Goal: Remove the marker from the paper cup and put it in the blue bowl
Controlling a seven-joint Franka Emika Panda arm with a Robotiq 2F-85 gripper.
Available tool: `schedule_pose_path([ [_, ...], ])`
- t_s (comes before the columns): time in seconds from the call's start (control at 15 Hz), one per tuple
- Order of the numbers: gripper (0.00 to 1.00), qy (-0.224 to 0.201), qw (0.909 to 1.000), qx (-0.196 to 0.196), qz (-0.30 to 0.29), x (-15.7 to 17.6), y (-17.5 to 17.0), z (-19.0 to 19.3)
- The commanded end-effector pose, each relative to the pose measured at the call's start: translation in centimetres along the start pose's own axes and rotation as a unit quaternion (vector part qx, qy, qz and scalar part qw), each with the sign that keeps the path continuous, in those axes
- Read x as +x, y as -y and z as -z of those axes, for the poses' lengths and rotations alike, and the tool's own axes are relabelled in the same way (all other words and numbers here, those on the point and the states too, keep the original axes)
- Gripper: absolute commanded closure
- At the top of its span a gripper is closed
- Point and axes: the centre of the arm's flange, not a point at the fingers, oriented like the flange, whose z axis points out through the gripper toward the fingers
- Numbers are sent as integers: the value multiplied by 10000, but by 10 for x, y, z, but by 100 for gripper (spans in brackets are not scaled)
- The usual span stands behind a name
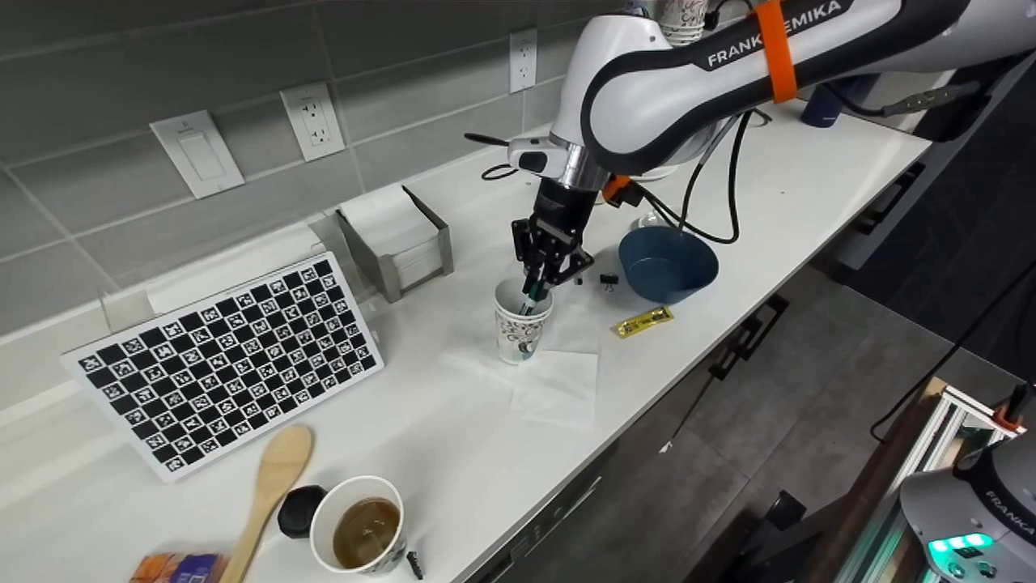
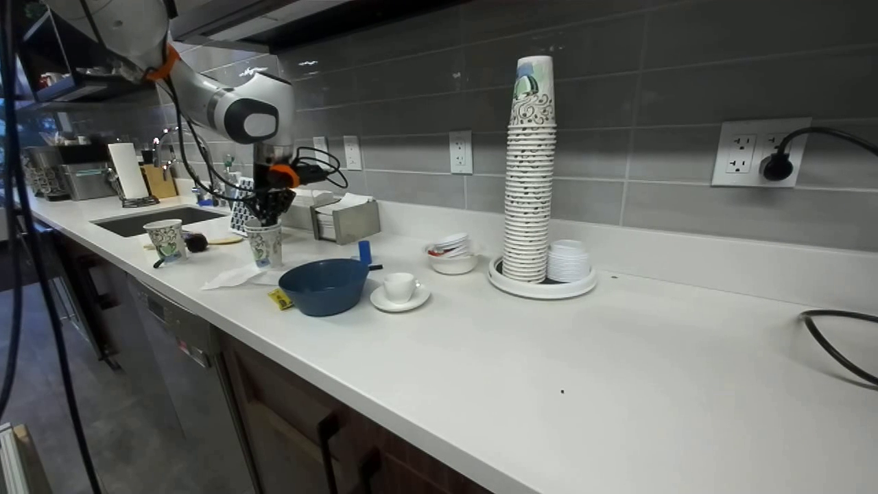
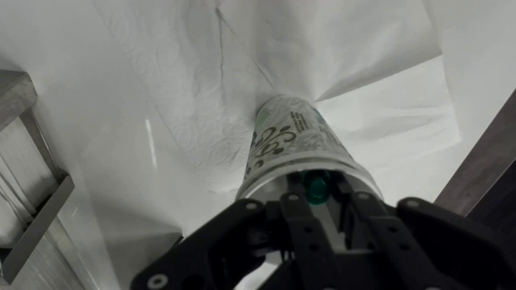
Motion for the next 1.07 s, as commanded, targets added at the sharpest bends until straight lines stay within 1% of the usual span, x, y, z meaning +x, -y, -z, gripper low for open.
schedule_pose_path([
  [0.0,95,-7,9987,-86,509,22,30,18],
  [0.13,95,-92,9970,-157,747,42,45,34],
  [0.27,95,-200,9950,-251,943,62,60,58],
  [0.33,95,-233,9938,-367,1025,69,66,74],
  [0.53,95,-491,9893,-916,1027,80,74,128],
  [0.6,95,-554,9870,-1193,923,77,73,149],
  [0.73,95,-672,9817,-1702,529,56,67,187],
  [0.87,95,-737,9778,-1963,-47,6,53,214],
  [1.0,95,-780,9728,-2097,-607,-53,46,229],
])
